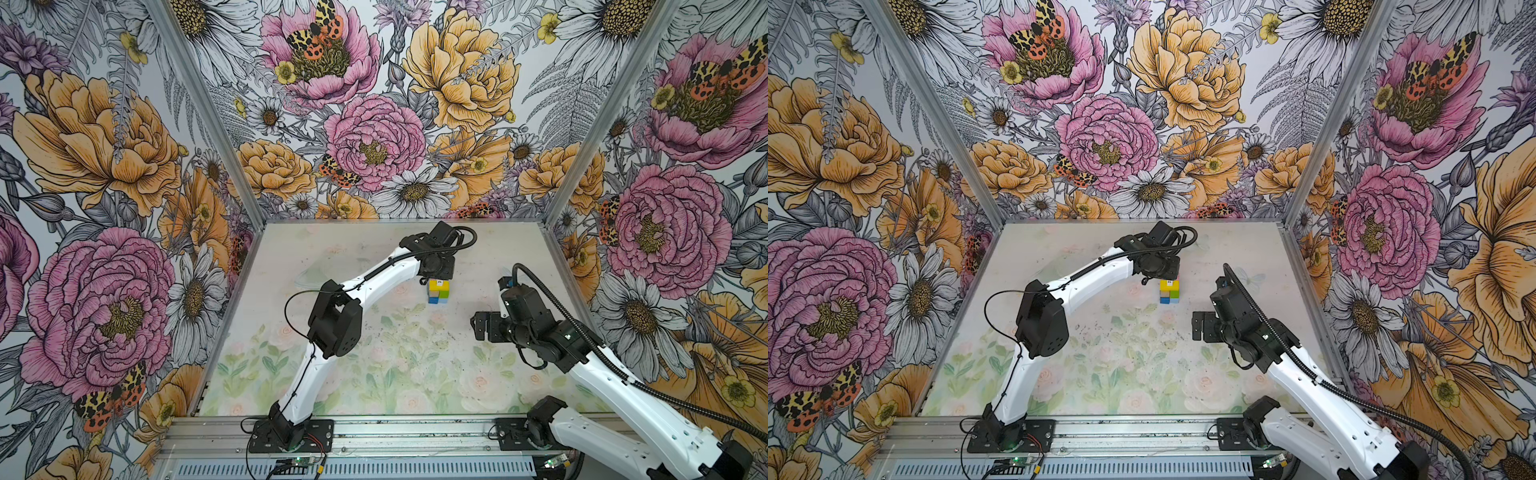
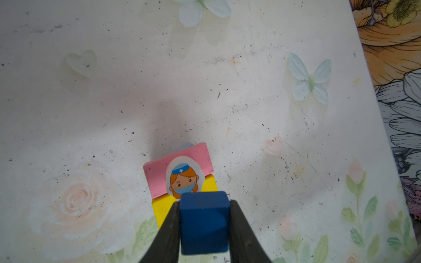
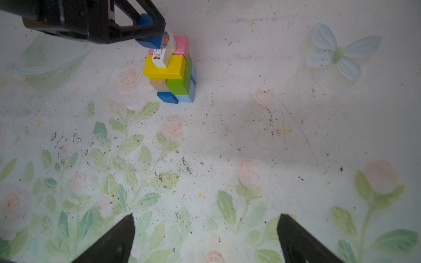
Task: Build the wood block tower
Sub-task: 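Lower the blue cube onto the pink block beside the nurse token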
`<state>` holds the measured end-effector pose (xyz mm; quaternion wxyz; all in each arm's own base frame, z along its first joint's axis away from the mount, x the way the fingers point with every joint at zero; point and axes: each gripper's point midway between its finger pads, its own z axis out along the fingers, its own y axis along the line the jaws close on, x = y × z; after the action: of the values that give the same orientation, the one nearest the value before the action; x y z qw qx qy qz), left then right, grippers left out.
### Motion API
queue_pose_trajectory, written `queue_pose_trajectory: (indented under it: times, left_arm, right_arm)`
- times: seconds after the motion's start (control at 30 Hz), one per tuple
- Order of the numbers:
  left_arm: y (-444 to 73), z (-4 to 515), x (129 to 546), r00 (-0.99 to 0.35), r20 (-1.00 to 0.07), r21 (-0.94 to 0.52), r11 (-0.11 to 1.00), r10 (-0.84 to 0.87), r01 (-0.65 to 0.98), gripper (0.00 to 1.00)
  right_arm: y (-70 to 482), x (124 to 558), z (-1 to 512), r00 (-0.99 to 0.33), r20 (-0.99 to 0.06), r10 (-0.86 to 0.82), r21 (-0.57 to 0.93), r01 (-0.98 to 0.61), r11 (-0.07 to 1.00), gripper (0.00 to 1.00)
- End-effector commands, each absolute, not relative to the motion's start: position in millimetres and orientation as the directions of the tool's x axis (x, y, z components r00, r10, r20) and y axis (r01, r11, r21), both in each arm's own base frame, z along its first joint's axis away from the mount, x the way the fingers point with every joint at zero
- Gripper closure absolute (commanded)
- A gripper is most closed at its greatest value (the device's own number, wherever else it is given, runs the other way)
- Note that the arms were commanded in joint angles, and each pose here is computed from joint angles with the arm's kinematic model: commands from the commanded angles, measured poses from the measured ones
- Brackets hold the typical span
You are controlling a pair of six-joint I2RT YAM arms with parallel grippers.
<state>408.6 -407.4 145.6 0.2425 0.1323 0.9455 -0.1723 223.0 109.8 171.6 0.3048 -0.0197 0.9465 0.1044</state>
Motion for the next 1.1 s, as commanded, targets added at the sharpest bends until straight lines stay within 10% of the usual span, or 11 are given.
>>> queue_pose_trajectory:
  times: [0.0, 1.07]
  left_arm:
    - [-406, 145, 416, -0.846, -0.513, -0.248, 0.919, 0.144, 0.307, 0.82]
    - [-402, 139, 427, -0.847, -0.517, -0.236, 0.932, 0.12, 0.276, 0.82]
  right_arm:
    - [108, 229, 183, -0.784, -0.62, 0.038, 0.189, -0.102, 0.977, 0.01]
    - [109, 230, 182, -0.784, -0.619, 0.035, 0.19, -0.106, 0.976, 0.01]
